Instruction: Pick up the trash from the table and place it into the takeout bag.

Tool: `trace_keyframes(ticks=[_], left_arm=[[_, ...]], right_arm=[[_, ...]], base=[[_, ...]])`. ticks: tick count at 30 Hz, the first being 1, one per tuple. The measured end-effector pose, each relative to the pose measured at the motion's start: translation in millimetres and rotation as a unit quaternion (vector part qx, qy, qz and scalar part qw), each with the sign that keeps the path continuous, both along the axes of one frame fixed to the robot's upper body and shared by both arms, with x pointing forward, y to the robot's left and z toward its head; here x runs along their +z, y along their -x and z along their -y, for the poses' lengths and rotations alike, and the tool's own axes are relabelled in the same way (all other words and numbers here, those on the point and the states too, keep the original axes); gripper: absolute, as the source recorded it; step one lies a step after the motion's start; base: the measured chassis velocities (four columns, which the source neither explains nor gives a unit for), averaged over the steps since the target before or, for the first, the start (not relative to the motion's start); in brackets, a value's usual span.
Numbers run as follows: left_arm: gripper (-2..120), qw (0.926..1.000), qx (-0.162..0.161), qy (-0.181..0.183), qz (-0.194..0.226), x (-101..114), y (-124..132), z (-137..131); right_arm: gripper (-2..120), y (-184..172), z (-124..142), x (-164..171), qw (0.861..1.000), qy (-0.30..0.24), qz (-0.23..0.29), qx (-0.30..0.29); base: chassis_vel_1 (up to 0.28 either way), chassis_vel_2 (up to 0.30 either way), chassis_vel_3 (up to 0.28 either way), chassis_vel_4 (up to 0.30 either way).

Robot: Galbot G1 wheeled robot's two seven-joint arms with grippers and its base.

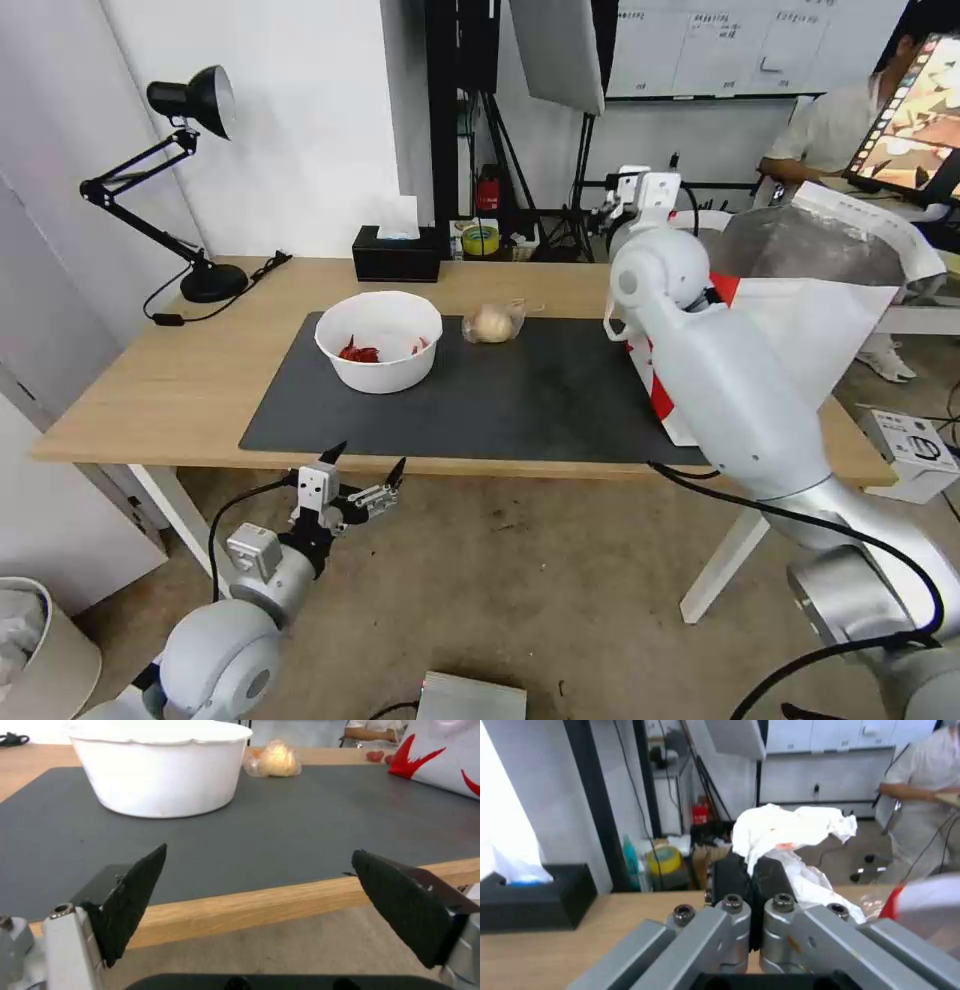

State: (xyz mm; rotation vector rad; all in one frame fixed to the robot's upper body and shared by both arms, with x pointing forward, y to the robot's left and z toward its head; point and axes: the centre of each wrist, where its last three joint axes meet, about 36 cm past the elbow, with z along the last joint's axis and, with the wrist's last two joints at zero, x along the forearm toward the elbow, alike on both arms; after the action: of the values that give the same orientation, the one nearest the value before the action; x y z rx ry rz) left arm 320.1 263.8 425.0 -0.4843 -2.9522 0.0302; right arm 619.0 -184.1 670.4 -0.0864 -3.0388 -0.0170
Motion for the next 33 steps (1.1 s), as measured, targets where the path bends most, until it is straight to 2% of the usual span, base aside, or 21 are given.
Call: trace_keyframes(ticks=[11,17,24,33], left_arm=[[100,0.9992,0.036,0.002,0.014,4.9,19.3,-10.6],[100,0.9991,0.039,0.003,0.017,7.5,22.2,-11.3],[100,0.9992,0.034,0.001,0.020,9.7,22.0,-10.9],[100,0.9994,0.029,0.000,0.020,10.4,21.5,-9.7]], right_arm=[[0,16.7,23.6,24.7,0.999,0.016,0.022,-0.029],[0,34.4,48.3,16.1,0.998,0.028,0.015,-0.059],[0,68.2,93.4,-0.9,0.996,0.030,-0.010,-0.088],[0,83.8,113.6,-18.8,0.995,0.017,-0.039,-0.090]], base=[[0.000,0.000,0.000,0.000],[0.000,0.000,0.000,0.000],[0.000,0.000,0.000,0.000],[0.000,0.000,0.000,0.000]])
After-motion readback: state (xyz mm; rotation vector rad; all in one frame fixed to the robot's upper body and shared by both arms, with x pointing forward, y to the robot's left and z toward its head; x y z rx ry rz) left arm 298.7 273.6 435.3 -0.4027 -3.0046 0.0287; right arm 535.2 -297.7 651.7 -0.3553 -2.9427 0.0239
